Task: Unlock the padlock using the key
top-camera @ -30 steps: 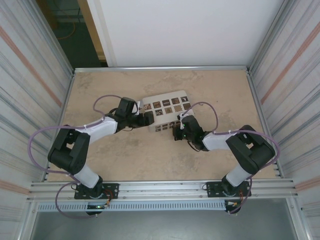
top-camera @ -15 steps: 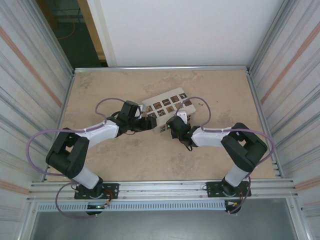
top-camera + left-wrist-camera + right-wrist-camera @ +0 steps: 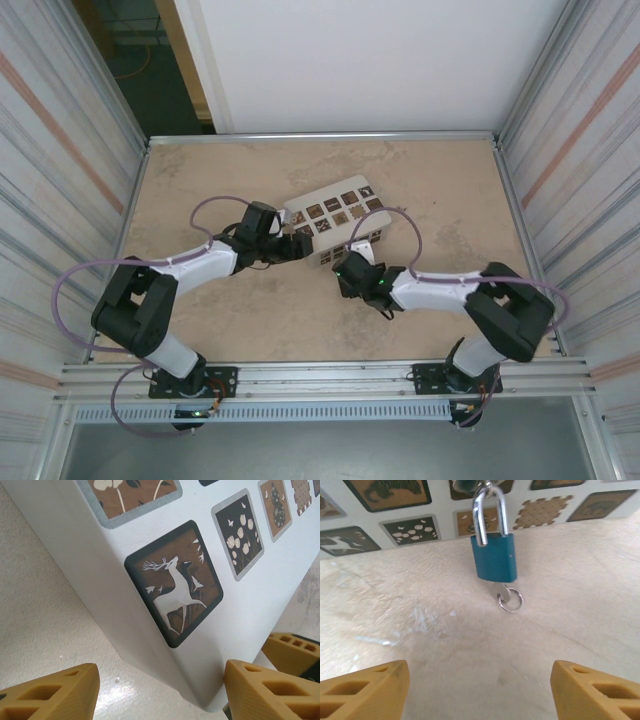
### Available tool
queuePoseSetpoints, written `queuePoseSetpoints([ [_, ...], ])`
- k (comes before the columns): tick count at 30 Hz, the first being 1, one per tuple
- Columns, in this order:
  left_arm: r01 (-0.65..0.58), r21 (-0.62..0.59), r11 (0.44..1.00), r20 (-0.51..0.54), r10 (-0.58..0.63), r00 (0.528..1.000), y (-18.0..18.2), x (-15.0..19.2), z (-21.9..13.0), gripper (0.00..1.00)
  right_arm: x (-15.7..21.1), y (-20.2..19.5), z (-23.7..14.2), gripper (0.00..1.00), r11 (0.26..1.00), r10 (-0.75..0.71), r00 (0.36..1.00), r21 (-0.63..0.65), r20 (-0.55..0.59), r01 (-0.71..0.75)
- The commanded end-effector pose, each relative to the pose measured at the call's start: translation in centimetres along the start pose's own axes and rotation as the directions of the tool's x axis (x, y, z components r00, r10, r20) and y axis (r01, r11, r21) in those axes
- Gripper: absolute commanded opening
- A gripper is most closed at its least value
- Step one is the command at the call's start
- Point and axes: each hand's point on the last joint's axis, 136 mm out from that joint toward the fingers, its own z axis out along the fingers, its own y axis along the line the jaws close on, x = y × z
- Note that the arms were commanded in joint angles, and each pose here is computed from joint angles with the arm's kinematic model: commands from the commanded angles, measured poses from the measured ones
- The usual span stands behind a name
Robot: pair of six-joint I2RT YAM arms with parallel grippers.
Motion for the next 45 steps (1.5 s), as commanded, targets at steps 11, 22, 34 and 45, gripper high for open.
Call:
queuePoseSetpoints([
  [11, 0.009, -0.05, 0.999, 0.007, -0.009, 1.0, 1.2, 0.4, -1.2, 0.67, -3.9, -1.1, -5.5, 0.71, 0.779, 0.208, 0.978, -0.605, 0.003, -0.164],
  [22, 0.009, -0.028, 1.0, -0.003, -0.01, 1.0, 0.8, 0.4, -1.0, 0.67, -4.4, -1.8, 0.4, 0.45, 0.743, 0.221, 0.973, -0.636, -0.06, -0.208],
  [34, -0.011, -0.029, 1.0, 0.024, 0.012, 1.0, 0.2, -0.6, -2.2, 0.67, -4.5, -2.5, 4.2, 0.4, 0.797, 0.207, 0.978, -0.58, -0.002, -0.169],
  [45, -0.041, -0.008, 0.999, 0.102, 0.042, 0.994, -0.3, -4.3, -5.1, 0.67, -5.2, -1.9, 5.4, 0.31, 0.789, 0.205, 0.979, -0.594, 0.017, -0.155],
])
